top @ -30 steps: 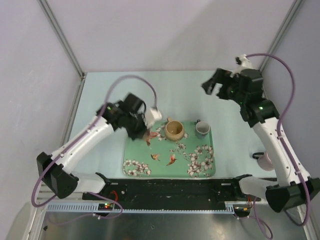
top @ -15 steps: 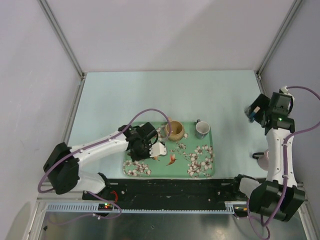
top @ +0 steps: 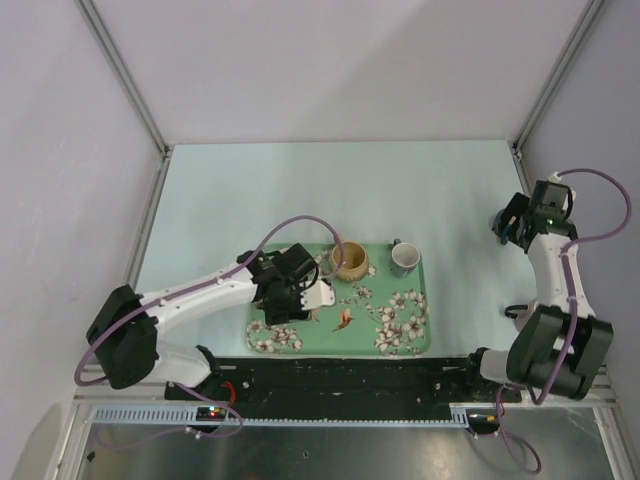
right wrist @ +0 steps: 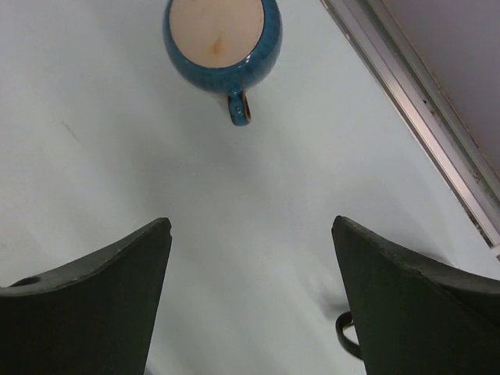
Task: Turn the mug right side up
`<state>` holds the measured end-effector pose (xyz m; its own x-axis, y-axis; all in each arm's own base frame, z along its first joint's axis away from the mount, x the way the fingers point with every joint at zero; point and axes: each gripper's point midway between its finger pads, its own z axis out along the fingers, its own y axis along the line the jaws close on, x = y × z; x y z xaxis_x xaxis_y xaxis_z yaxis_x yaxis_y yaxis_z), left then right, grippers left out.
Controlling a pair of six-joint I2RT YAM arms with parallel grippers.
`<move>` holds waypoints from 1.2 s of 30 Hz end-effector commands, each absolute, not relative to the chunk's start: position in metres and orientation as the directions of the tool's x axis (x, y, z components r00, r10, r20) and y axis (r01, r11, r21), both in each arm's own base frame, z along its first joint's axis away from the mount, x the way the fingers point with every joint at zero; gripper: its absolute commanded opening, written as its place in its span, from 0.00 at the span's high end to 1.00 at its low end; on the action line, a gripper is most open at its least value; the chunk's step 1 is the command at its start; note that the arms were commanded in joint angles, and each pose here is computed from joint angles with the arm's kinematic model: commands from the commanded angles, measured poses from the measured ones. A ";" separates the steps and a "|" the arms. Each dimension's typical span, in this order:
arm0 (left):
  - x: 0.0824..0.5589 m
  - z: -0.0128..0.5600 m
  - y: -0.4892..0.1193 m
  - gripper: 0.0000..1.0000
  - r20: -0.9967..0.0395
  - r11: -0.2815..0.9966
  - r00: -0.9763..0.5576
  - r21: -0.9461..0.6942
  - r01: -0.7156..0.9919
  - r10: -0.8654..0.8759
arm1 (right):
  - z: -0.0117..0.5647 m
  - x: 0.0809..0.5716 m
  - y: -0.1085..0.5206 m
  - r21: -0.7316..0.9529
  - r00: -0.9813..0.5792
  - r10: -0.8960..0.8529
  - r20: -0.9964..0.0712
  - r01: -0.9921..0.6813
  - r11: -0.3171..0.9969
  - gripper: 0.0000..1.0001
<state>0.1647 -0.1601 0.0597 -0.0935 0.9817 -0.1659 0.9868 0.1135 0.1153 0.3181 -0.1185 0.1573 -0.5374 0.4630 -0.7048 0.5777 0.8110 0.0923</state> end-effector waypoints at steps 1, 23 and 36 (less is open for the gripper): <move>0.179 0.113 -0.176 0.33 -0.289 0.165 -0.103 0.199 0.966 0.952 | 0.141 0.338 -0.140 0.013 -0.553 0.405 -0.728 0.579 0.815 0.12; 0.200 0.210 -0.181 0.31 -0.475 0.299 -0.170 0.210 0.931 0.863 | 0.037 0.399 -0.172 -0.169 -0.789 0.315 -0.527 0.461 0.871 0.46; 0.215 0.222 -0.177 0.30 -0.480 0.341 -0.202 0.222 0.914 0.854 | 0.064 0.413 -0.178 -0.174 -0.774 0.278 -0.569 0.443 0.879 1.00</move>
<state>0.2081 -0.1777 0.2037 -0.1906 0.8755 -0.4440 0.9284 0.3077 0.2082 0.4010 -0.1679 0.0282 -0.8110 0.3120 -0.4950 0.4379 0.8847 -0.1599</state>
